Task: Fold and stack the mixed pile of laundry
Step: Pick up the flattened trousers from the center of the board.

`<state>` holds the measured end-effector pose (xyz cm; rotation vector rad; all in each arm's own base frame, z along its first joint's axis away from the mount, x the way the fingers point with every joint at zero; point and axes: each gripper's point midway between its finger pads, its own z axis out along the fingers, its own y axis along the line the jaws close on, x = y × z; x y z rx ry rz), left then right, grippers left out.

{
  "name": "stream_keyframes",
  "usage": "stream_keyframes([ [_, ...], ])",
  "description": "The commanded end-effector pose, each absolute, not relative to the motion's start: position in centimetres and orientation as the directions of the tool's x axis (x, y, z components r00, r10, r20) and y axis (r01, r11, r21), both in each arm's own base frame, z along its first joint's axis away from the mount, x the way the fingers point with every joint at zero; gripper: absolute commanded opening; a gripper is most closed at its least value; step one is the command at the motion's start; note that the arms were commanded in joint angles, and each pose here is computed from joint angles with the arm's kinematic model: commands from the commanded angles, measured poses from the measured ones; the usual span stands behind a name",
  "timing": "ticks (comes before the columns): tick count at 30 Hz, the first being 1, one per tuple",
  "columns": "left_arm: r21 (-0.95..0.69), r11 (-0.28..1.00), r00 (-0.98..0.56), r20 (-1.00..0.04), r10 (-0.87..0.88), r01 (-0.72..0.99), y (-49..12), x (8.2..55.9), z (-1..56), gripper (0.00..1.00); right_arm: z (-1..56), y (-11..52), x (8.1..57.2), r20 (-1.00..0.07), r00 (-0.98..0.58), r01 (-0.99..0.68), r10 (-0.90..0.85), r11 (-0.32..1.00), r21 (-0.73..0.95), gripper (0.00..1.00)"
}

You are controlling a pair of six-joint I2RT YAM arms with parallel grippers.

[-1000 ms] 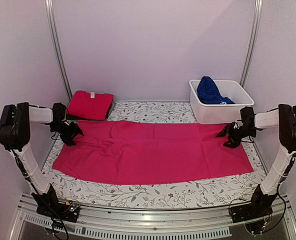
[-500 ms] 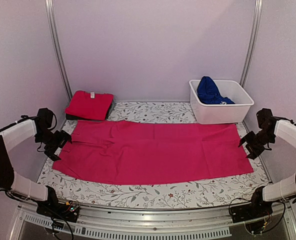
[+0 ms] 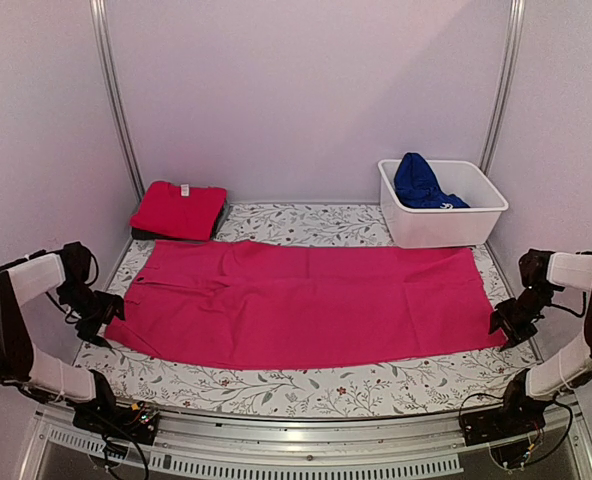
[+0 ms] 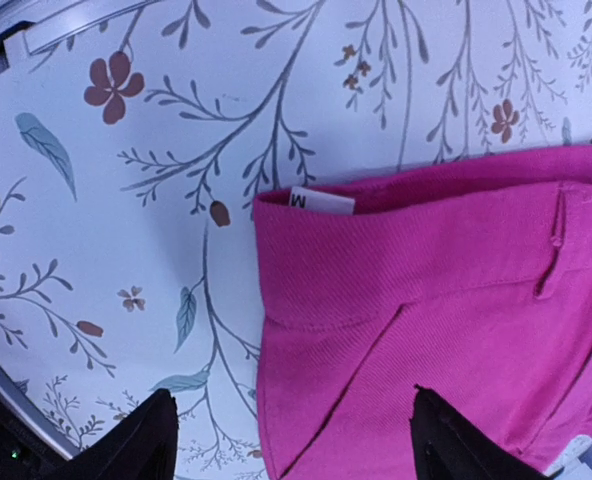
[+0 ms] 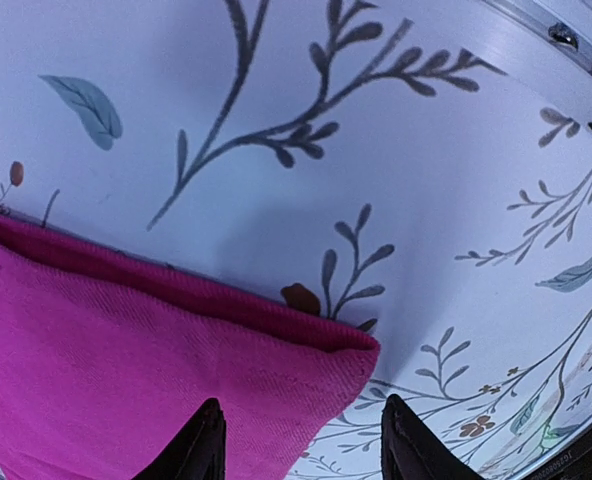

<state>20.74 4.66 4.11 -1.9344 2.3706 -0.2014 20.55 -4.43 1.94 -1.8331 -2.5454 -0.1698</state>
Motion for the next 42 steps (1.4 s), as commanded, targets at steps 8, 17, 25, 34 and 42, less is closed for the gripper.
stream_keyframes([
  [8,-0.154,0.165,-0.171,0.03,-0.985,-0.974,5.3,20.3,3.9,0.78,0.0,-6.5,18.6,-0.026,-0.271,0.963,0.962,0.271,-0.007,0.38],
  [17,-0.105,0.161,-0.166,0.048,-0.985,-0.981,5.1,18.8,3.4,0.72,-0.7,-6.1,19.6,-0.003,-0.308,0.951,0.951,0.308,0.028,0.0],
  [25,-0.09,0.16,-0.162,0.018,-0.987,-0.983,5.7,18.6,2.7,0.72,0.3,-6.1,20.9,-0.022,-0.337,0.937,0.941,0.337,0.088,0.0],
  [34,-0.08,0.227,-0.227,-0.008,-0.974,-0.971,8.1,22.1,0.5,0.66,1.0,-6.0,21.6,-0.033,-0.352,0.927,0.936,0.353,0.129,0.0],
  [42,-0.117,0.222,-0.227,0.034,-0.973,-0.968,7.6,22.6,0.2,0.06,3.7,-5.8,23.8,-0.058,-0.371,0.897,0.927,0.374,0.237,0.0],
])
